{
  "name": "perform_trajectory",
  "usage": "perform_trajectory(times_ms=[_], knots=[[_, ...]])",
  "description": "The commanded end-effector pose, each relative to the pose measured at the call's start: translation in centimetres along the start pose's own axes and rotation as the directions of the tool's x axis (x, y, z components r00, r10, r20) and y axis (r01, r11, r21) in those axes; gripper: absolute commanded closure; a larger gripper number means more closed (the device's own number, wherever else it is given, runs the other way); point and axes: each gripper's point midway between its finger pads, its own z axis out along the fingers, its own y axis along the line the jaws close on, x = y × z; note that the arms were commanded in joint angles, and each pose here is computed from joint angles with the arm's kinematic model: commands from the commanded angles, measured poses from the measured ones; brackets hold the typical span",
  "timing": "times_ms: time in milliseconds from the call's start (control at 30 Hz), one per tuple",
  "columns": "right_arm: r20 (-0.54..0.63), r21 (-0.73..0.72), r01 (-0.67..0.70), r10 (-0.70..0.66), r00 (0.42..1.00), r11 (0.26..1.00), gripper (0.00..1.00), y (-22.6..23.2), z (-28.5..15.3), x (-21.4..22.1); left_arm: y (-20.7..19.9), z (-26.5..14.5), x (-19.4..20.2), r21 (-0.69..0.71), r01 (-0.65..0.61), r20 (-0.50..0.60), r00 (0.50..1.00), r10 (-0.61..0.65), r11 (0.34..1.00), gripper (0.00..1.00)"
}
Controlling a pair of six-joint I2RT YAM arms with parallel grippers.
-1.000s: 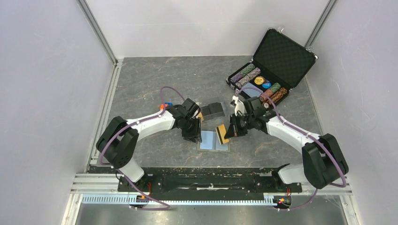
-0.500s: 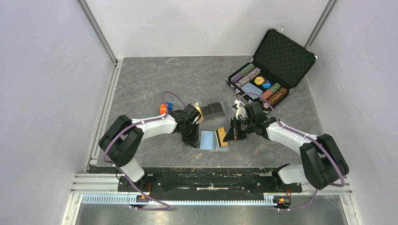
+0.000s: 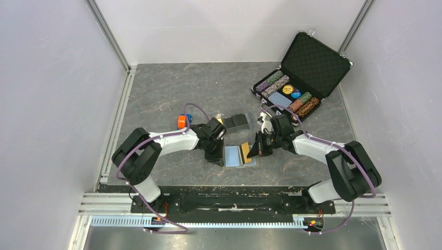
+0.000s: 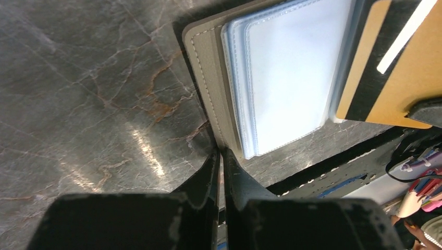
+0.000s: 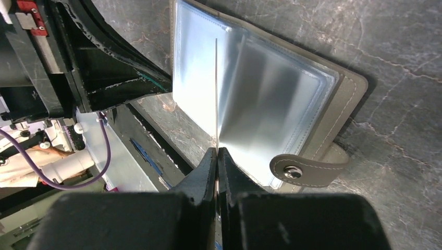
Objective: Put the credit cards into the card holder
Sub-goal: Insert the credit card into the card holder.
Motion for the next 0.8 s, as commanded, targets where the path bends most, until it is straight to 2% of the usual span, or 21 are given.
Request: perform_trajectory(times_ms=[0,267,767], knots=[[0.009,-0.004,-0.013,0.013,1.000,1.000,1.00,-0.5,0.3,0.1,-0.7,0.7,0.4,0.019,0.022,-0.020,1.000,-0.021,1.000,0.92],[0.013,-0.002,-0.039,0.039,0.999,0.999,1.00,-1.6,0.3,0.7,-1.1,0.9,0.6,0.024,0.011,-0.031,0.999,-0.010,1.000,0.94],[-0.004,-0.065,-0.055,0.054,0.999,0.996,1.00,-0.7,0.7,0.5,-1.3,1.3,1.0,0.015,-0.001,-0.047,0.999,0.002,1.000,0.94]])
